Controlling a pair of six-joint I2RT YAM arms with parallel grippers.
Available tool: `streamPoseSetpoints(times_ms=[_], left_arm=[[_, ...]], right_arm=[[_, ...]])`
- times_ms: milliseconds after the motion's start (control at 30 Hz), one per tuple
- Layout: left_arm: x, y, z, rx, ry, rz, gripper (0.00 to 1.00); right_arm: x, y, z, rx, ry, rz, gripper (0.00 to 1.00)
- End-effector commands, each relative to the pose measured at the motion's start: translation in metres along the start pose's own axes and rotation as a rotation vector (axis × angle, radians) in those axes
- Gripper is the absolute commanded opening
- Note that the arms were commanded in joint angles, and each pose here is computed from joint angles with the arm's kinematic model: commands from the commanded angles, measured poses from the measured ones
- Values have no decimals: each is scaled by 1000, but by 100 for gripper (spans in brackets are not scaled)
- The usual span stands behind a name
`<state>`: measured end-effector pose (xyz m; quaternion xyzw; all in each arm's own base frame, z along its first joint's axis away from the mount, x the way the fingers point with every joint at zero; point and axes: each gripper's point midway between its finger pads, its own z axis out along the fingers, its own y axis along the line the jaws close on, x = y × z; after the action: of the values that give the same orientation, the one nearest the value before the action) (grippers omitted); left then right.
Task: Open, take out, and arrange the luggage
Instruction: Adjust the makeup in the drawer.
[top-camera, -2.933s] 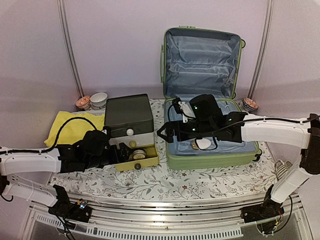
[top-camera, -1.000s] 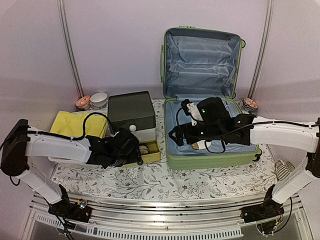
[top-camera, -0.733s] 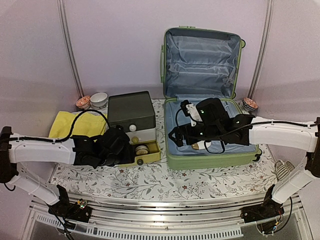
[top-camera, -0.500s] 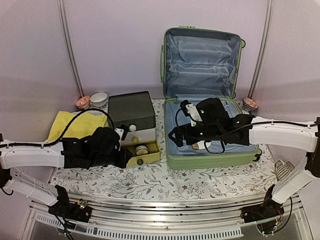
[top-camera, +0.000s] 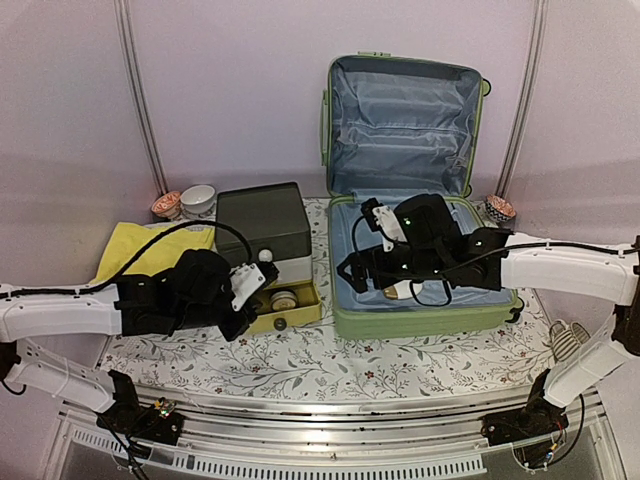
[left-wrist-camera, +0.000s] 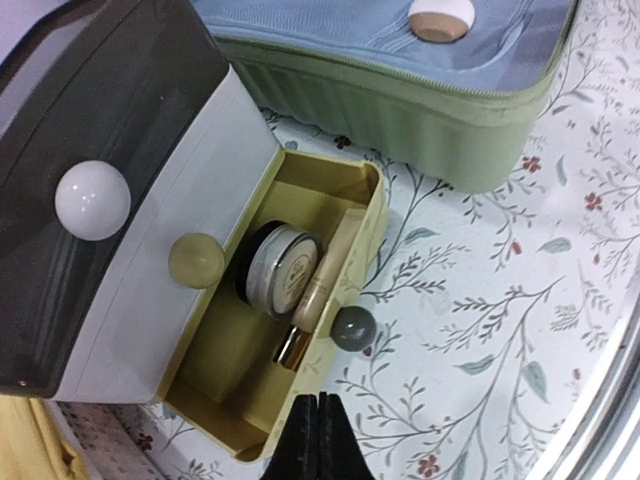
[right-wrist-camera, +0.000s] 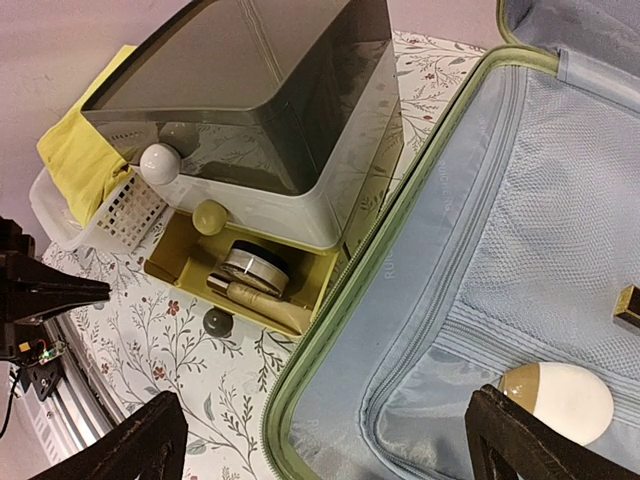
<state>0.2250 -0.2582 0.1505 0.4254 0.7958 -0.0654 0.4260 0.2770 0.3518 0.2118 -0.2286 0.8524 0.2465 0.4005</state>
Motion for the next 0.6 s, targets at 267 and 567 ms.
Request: streamPoseSetpoints(times_ms=[267,567], left_arm=[[51,40,48,-36,176,242,0],[67,45,72,3,246,253,0]], right_arm=[[-12,-1,-17,-7,-39,-18,99],[-9,-6,-26,12,-47,-24,99]])
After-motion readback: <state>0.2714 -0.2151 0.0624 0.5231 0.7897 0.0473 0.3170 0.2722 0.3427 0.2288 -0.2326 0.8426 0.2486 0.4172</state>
